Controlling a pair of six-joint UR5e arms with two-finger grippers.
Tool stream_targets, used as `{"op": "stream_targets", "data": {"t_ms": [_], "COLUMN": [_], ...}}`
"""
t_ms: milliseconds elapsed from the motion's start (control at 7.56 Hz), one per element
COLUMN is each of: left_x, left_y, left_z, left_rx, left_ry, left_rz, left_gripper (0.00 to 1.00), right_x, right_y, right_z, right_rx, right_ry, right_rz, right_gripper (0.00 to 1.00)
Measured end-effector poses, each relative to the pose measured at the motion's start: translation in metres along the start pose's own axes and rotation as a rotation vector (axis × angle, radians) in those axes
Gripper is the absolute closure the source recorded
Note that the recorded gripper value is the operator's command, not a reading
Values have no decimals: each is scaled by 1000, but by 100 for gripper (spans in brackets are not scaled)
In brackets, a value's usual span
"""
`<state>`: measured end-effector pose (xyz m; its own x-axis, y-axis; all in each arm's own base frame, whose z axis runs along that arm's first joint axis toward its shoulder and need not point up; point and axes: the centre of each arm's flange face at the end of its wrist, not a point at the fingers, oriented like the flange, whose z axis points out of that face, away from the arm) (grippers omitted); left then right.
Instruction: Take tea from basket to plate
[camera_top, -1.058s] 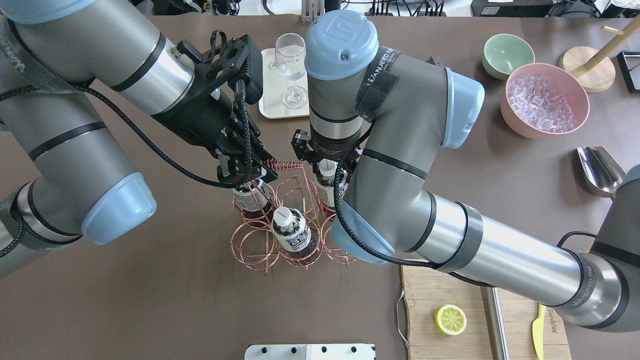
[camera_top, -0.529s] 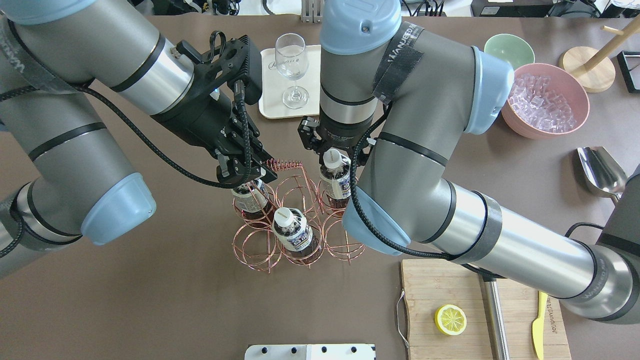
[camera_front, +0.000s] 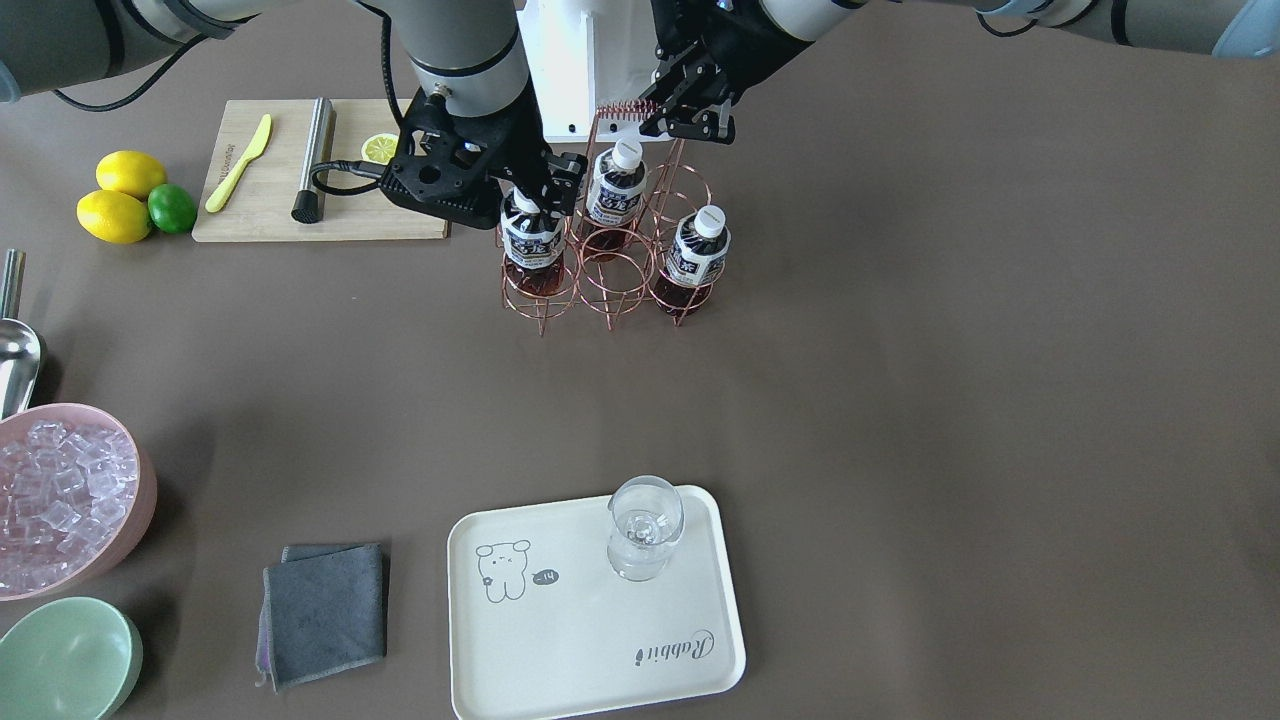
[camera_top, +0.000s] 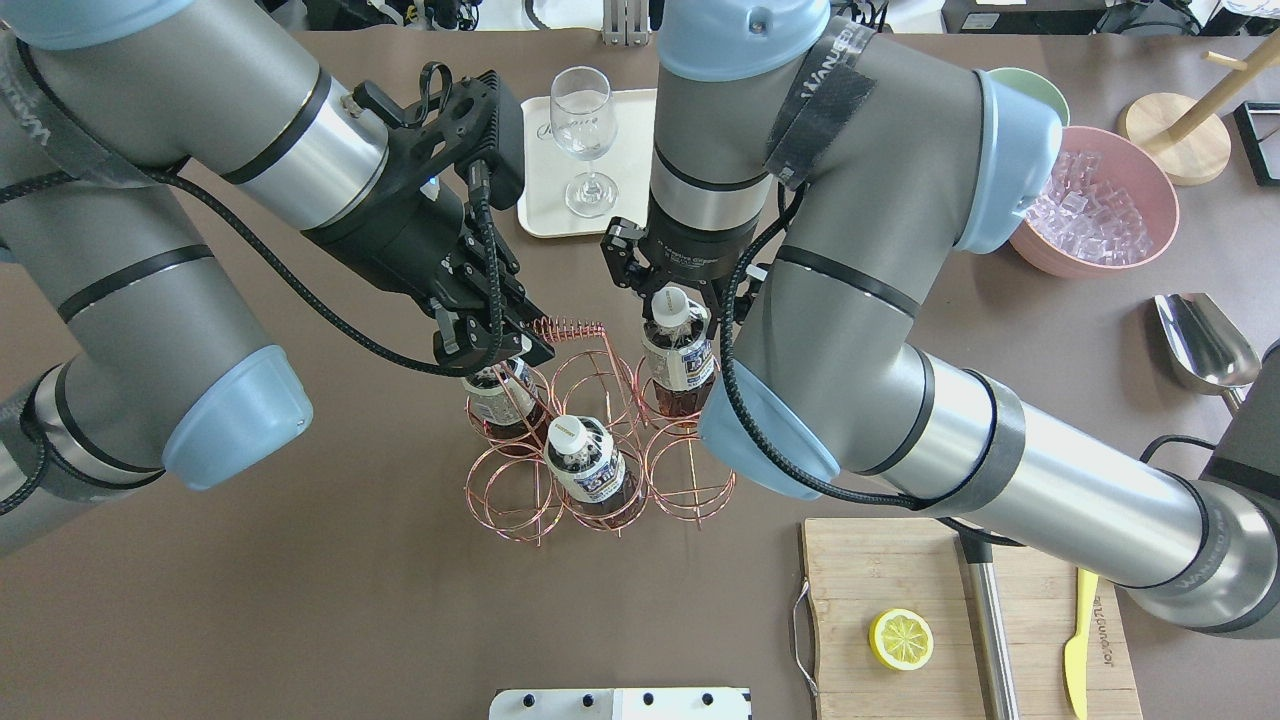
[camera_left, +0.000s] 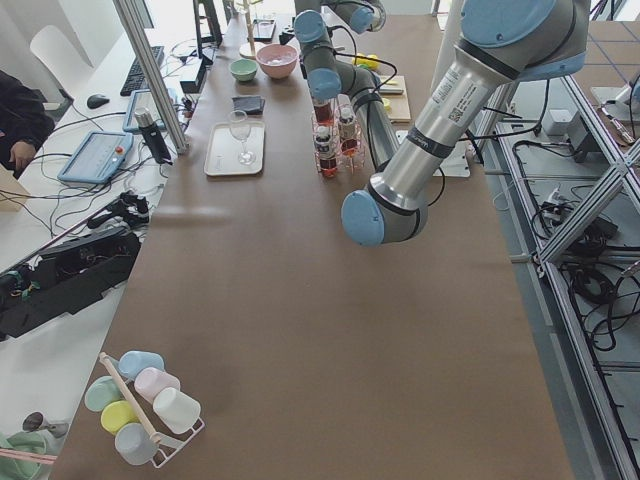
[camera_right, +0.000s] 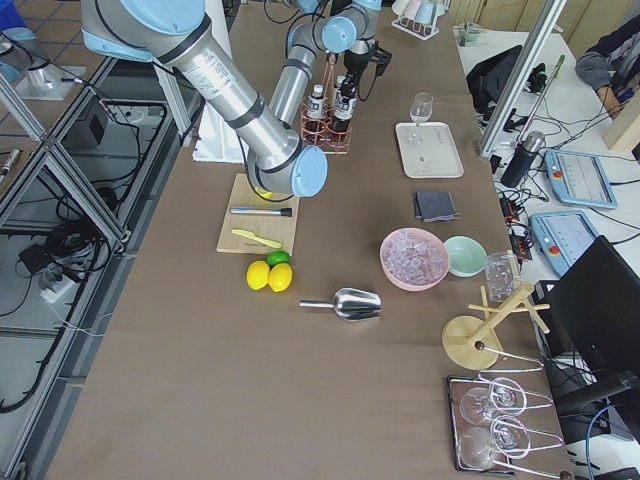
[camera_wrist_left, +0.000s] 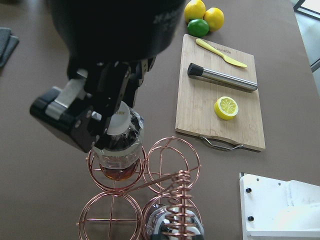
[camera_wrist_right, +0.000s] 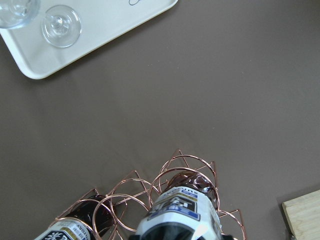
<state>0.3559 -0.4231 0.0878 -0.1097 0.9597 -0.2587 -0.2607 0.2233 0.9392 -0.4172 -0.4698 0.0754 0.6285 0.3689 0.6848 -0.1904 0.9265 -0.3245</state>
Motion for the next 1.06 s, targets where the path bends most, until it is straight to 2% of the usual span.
{"op": "stream_targets", "data": {"t_ms": [264,793,1058], "left_x": [0,0,0], "left_y": [0,1,1], "left_z": [0,0,1], "left_rx": [0,-1,-1], "left_ry": [0,1,1], "left_rz": [0,0,-1], "left_gripper": [100,100,100], "right_x": [7,20,26], "right_y": [-20,-64,-102], "right_z": [-28,-95,-106], "right_rx": [-12,-3,14], "right_ry": [-39,-123,-116], "right_rz": [21,-8,-43], "right_gripper": [100,100,100]}}
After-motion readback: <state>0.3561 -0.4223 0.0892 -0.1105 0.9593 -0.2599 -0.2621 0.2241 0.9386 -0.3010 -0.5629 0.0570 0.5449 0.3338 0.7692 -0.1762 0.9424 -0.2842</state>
